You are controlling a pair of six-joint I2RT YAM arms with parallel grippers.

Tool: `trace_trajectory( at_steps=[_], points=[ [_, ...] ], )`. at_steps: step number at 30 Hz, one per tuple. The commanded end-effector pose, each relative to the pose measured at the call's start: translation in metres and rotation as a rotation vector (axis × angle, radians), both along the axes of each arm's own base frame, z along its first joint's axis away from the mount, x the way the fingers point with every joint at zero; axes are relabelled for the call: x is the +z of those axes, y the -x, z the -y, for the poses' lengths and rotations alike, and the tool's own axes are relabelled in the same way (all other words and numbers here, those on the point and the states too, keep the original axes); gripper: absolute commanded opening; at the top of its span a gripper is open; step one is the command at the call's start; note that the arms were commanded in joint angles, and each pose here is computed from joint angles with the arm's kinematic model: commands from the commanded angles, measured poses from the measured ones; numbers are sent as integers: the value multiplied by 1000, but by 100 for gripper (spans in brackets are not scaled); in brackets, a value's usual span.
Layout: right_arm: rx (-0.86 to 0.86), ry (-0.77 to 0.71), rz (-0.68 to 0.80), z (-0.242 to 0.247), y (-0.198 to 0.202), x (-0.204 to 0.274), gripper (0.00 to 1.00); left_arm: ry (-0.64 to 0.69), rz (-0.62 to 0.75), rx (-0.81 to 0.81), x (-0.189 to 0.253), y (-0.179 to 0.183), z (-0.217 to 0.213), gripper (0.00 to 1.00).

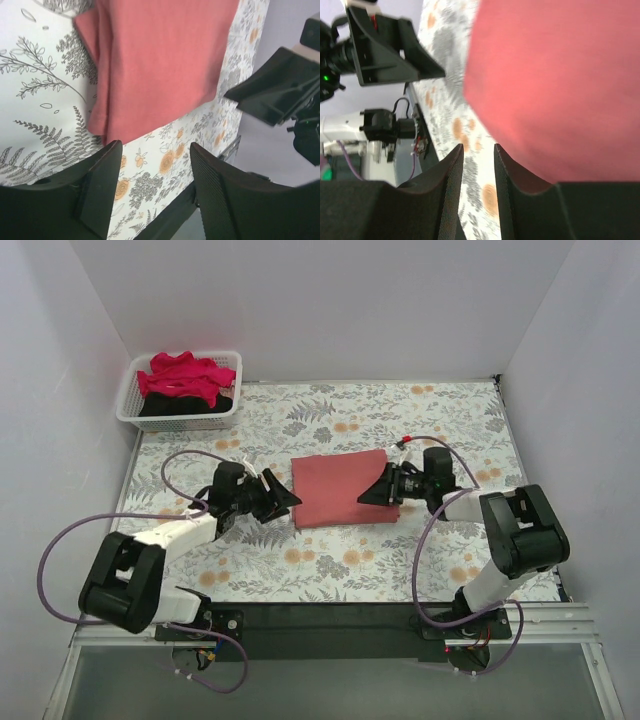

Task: Fold and stack the t-shirts
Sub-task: Fold the tshirt

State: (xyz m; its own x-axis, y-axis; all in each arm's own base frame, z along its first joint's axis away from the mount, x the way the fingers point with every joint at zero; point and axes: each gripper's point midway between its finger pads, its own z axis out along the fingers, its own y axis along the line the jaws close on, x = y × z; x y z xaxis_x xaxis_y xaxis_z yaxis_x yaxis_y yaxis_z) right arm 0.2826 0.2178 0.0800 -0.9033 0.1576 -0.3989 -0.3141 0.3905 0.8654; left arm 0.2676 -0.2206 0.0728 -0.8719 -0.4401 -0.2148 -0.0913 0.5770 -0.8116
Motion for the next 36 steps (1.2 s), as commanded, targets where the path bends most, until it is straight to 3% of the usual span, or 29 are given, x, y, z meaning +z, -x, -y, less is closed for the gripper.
trace_trajectory(
  at_steps=[1, 5, 14, 19, 23, 28, 32, 36],
  points=[
    [100, -23, 122, -46, 9, 38, 38, -122, 87, 67, 25, -11, -21, 57],
    [195, -33, 129, -88, 19, 38, 39, -195, 148, 112, 41, -16, -36, 58],
    [176, 28, -143, -102, 21, -65, 36, -235, 135, 114, 37, -17, -40, 59],
    [184, -9, -60, -102, 17, -31, 35, -206, 184, 101, 60, -52, -24, 53],
    [166, -47, 53, -95, 9, 15, 35, -165, 209, 71, 72, -91, -2, 41],
    [107, -18, 88, -70, -2, 22, 36, -189, 135, 40, 35, -133, 16, 19],
    [64, -4, 82, -47, -5, 15, 36, -245, 86, 52, 0, -152, 15, 17],
    [12, 24, 81, -24, -10, 5, 36, -363, 6, 119, -46, -155, -15, 17]
  ],
)
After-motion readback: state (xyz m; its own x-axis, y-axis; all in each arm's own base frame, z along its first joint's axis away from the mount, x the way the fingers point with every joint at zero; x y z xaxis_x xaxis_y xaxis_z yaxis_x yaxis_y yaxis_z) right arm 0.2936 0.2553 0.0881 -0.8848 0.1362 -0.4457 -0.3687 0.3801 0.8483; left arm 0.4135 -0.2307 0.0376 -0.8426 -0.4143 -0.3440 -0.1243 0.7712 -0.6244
